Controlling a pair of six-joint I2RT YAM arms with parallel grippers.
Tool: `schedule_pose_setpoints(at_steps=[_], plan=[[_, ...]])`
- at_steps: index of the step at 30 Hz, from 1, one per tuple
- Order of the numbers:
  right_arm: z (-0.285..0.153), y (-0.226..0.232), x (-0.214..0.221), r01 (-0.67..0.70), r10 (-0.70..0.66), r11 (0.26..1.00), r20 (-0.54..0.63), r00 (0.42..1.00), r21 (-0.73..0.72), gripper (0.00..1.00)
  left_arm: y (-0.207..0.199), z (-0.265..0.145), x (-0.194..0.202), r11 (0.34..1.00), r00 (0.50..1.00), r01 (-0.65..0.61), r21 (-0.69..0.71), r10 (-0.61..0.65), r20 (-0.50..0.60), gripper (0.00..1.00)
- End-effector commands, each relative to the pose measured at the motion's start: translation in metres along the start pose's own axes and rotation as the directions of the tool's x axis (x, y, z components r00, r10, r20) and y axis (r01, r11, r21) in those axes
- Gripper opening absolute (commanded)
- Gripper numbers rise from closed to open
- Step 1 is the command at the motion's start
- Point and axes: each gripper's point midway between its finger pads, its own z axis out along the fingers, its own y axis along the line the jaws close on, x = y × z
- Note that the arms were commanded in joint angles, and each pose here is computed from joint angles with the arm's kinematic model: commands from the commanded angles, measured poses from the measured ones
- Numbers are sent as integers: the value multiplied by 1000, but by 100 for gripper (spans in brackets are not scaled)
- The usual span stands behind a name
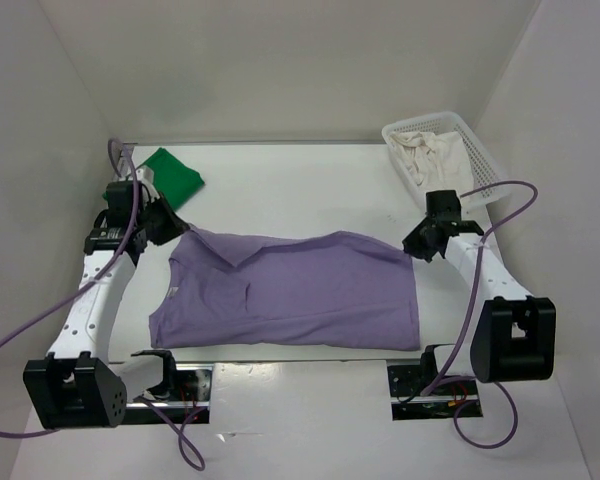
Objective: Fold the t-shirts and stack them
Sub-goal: Fold the other side of the tshirt into a rectangle
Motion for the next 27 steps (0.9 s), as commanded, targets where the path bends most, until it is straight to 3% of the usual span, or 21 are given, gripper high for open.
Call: schedule_pose_setpoints(at_steps=[1,8,15,24,27], plan=[[-12,-2,1,-21,20,999,-27,999,-33,0,-1,-15,13,1000,999,-6,23,7,-46,0],[-36,-5,-13,8,-8,1000,19,1000,5,0,-37,-43,15,987,993,35,158,-16,-121,0],[-29,-18,-13,3,-4,996,14,1000,87,0,-71,-56,25,942,966,124,313,-42,-255,0],[-19,-31,-5,-5,8,987,-20,1000,163,2,-50,-55,75,944,937,158,289,-51,-347,0],[-20,-27,-6,2,1,988,-17,1000,153,6,-28,-48,97,966,929,149,213,-63,-365,0]])
